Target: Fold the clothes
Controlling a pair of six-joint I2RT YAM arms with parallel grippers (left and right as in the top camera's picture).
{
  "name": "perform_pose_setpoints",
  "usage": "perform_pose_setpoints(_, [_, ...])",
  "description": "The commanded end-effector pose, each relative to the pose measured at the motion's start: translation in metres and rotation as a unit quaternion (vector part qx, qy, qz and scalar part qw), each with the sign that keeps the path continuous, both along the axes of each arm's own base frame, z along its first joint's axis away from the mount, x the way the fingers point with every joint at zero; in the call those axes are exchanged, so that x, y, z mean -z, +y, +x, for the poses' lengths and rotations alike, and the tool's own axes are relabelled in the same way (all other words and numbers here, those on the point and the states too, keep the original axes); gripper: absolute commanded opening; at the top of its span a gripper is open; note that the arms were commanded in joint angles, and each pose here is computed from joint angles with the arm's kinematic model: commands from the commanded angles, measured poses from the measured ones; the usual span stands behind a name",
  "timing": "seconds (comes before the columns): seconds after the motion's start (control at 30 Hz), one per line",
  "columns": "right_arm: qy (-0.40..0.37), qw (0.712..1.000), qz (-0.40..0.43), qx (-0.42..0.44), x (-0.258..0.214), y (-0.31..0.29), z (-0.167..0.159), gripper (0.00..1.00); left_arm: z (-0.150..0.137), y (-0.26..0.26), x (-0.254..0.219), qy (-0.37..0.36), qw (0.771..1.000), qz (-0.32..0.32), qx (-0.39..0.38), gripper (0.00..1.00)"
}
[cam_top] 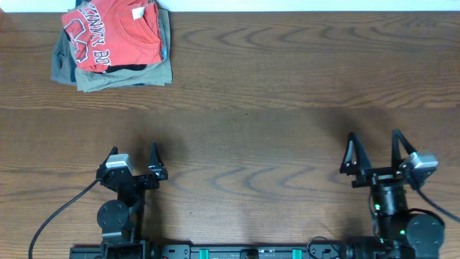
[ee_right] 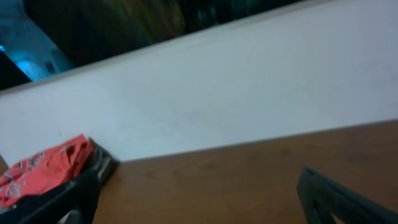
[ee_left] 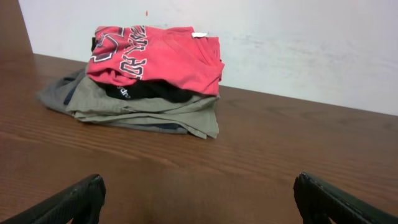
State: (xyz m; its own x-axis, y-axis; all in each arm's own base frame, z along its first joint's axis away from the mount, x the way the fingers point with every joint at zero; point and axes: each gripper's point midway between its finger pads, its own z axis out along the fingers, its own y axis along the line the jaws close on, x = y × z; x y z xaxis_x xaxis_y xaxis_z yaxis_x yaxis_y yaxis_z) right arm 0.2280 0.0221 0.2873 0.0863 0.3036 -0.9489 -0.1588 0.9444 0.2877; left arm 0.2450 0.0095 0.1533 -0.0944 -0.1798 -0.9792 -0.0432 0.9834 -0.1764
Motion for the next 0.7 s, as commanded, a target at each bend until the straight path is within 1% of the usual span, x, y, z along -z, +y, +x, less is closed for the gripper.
perform_pose_setpoints(0.0, [-0.014,1.000,0.004,-0.010,0.016,0.004,0.001,0.99,-0.001,-0.002,0.016,0.025,1.000,0.001,0.006,0.98])
perform_pose_setpoints(0.13, [-0.020,1.000,0.006,0.001,0.038,0.000,0.004,0.99,-0.001,-0.002,0.016,0.025,1.000,0.001,0.006,0.98])
perform_pose_setpoints(0.23, [-0.011,1.000,0.009,0.013,0.054,-0.004,0.009,0.99,-0.001,-0.002,0.016,0.025,1.000,0.001,0.006,0.98])
perform_pose_setpoints(0.47, [0.003,0.998,0.015,0.063,0.082,-0.021,0.017,0.99,-0.001,-0.002,0.016,0.025,1.000,0.001,0.006,0.98])
perform_pose_setpoints(0.57, [0.008,0.996,0.017,0.085,0.084,-0.028,0.017,0.99,-0.001,-0.002,0.016,0.025,1.000,0.001,0.006,0.98])
perform_pose_setpoints(0.67, [0.012,0.996,0.006,0.089,0.086,-0.029,0.017,0.99,-0.001,-0.002,0.016,0.025,1.000,0.001,0.006,0.98])
